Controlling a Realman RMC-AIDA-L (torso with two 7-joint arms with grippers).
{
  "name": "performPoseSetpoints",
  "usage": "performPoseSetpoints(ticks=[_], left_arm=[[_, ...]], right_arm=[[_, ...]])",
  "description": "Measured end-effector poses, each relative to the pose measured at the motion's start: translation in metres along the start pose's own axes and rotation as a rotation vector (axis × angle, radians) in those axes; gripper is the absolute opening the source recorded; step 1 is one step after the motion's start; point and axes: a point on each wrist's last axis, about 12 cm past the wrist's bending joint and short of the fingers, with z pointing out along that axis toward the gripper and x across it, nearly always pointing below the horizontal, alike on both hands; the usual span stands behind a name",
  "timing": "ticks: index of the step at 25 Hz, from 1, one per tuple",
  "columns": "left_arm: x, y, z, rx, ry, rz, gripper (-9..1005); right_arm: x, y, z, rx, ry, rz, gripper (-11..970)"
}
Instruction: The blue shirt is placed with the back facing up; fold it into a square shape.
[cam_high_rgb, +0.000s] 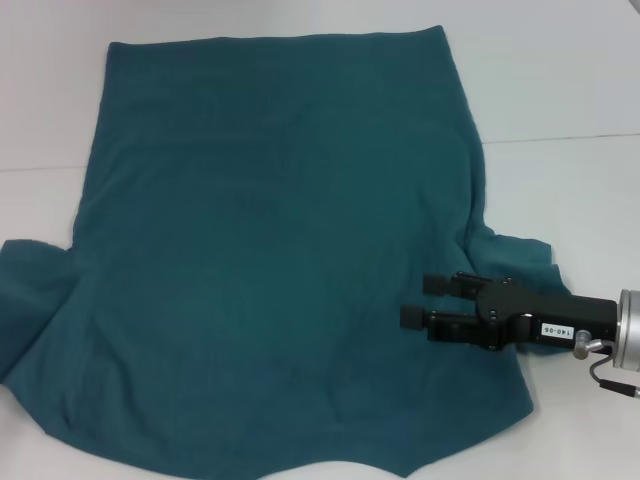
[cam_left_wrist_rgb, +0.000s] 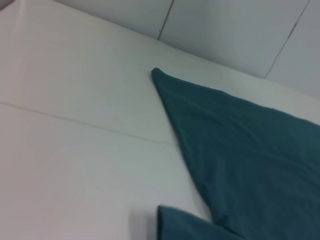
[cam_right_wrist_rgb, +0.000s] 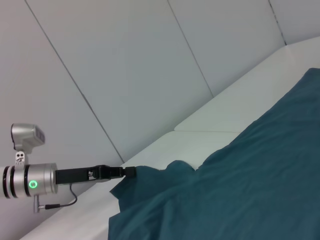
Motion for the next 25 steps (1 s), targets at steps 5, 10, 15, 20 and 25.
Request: performPoseSetpoints(ticks=[5,10,15,20,25], left_arm=[[-0.005,0.001,0.004,-0.023,0.017,0.032,20],[-0.012,0.003,0.004,-0.031,0.007,0.047,20],[-0.021,0.007,0.0,-0.049,-0.01,0.052,20],[-0.022,0.006,-0.001,-0.044,-0.012,0.054,20],[-0.02,0.002,0.0,-0.016,-0.004,0.047,21]], right_arm=[[0.0,0.001,0.001,-0.002,-0.007,0.004,896],[0.0,0.001,0.002,-0.003,-0.012,0.006,897],[0.001,0.001,0.002,-0.003,-0.012,0.009,897],[0.001,0.001,0.002,-0.004,-0.012,0.009,897],[0.001,0.001,0.002,-0.004,-0.012,0.009,897]])
